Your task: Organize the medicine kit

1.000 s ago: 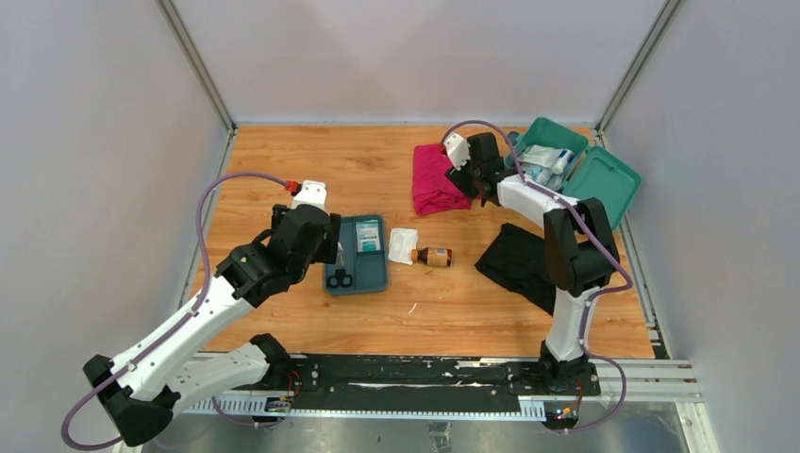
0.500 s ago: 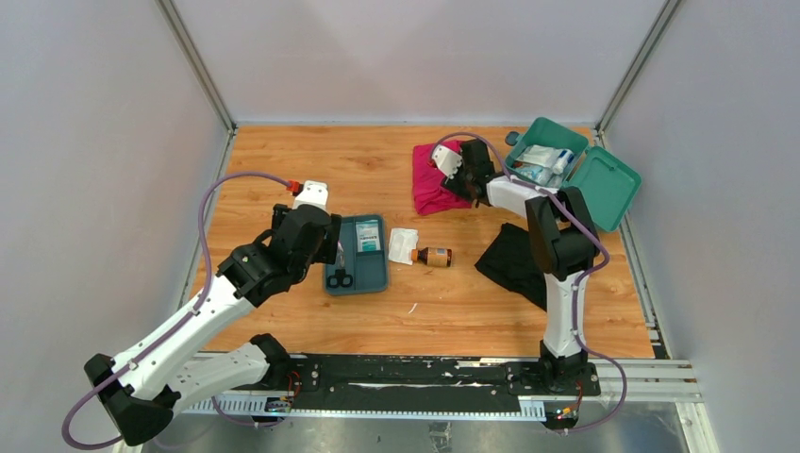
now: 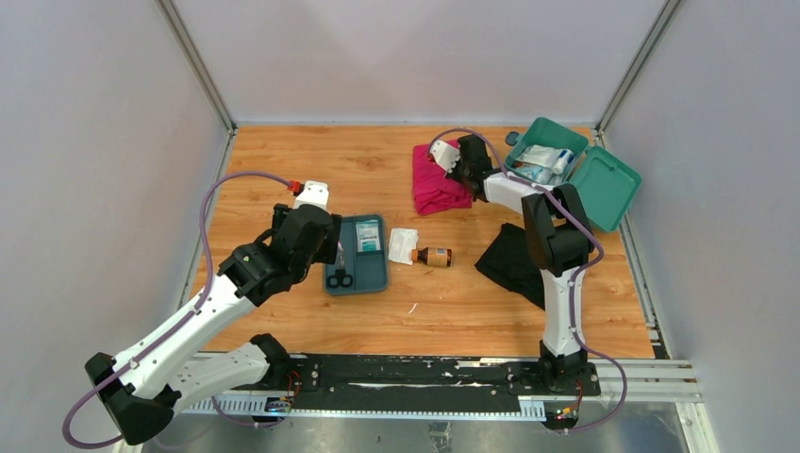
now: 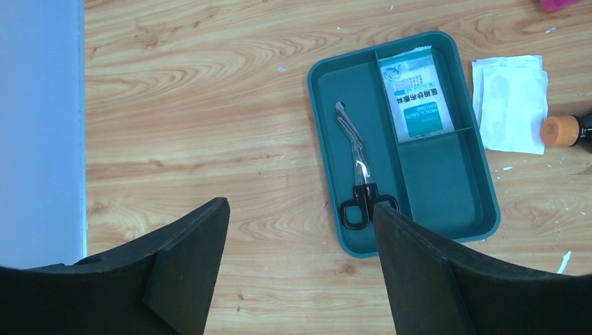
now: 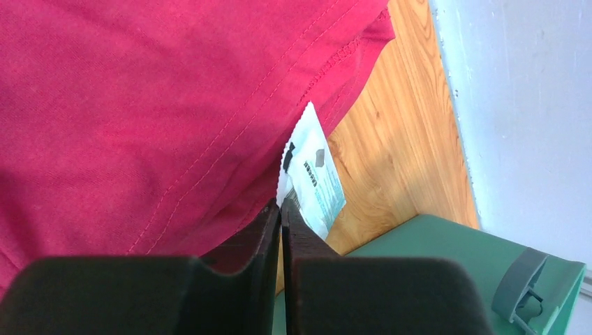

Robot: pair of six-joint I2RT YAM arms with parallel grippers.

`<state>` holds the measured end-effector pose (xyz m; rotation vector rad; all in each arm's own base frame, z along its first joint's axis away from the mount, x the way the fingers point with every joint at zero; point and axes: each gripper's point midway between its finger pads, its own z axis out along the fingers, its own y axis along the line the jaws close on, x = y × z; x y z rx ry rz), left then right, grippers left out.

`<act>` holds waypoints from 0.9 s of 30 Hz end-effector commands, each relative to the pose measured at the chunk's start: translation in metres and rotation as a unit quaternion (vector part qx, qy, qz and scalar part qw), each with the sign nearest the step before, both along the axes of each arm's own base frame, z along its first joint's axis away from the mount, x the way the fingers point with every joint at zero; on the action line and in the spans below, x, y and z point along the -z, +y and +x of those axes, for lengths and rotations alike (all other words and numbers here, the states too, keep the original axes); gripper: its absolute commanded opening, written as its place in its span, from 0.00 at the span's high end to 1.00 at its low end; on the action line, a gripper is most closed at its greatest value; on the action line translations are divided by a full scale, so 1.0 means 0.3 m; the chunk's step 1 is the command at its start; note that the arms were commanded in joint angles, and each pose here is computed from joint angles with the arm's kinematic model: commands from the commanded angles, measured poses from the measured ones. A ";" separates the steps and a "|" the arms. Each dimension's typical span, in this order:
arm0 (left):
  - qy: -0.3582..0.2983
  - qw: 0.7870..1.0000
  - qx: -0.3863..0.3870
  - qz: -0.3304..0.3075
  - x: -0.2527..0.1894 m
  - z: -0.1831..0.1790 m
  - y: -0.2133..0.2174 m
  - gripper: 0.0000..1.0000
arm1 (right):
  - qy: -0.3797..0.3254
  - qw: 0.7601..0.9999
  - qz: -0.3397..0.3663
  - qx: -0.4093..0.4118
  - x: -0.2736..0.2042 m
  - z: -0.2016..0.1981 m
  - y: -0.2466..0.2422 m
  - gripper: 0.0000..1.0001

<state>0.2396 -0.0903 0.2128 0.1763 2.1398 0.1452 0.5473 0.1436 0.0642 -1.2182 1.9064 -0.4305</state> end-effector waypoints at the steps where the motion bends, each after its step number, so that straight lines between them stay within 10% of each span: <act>1: -0.007 1.000 -0.001 0.004 0.001 0.006 0.000 0.19 | 0.009 1.000 0.017 0.013 -0.021 -0.001 -0.013 0.94; 18: -0.018 1.000 -0.007 -0.002 -0.016 0.001 0.012 0.19 | -0.065 0.980 0.177 0.071 -0.398 -0.085 0.011 1.00; 27: -0.030 0.999 -0.008 -0.023 -0.043 -0.007 0.013 0.19 | 0.091 0.894 0.438 0.034 -0.559 -0.363 0.238 1.00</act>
